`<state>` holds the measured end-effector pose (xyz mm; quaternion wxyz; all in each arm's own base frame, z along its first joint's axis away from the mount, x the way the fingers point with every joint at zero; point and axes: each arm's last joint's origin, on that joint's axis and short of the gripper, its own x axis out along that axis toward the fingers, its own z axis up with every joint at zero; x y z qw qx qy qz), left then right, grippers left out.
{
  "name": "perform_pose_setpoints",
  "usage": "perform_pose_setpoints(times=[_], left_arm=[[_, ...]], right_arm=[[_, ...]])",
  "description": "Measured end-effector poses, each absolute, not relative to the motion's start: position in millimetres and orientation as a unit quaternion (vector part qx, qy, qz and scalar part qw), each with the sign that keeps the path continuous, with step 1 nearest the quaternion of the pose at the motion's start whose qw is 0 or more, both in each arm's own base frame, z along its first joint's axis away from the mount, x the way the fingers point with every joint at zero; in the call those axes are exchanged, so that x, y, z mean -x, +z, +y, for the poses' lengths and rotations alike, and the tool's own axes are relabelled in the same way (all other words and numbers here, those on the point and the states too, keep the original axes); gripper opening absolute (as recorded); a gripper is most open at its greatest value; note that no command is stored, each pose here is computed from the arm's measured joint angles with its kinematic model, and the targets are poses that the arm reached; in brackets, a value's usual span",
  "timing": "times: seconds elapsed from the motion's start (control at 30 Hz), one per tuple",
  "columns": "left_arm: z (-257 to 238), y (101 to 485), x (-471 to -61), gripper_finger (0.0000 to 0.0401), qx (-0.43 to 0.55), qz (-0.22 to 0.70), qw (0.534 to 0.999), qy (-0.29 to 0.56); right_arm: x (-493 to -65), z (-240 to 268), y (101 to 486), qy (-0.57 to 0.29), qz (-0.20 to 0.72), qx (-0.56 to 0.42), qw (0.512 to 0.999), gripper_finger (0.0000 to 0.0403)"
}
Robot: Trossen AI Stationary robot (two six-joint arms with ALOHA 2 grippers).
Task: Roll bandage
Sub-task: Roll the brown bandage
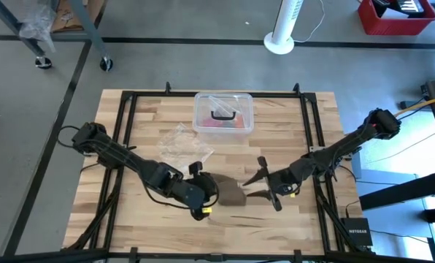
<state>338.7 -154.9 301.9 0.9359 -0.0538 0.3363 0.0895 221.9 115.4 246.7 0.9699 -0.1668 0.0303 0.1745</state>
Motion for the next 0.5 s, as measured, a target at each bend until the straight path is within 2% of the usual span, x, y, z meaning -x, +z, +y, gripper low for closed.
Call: perform_pose_setpoints(times=[0.5], left_arm=[[-156, 304, -341, 0.0085, 0.052, 0.323, 0.941, 0.082]], right_arm=[[-231, 118, 242, 0.142, 0.021, 0.202, 0.969, 0.017]])
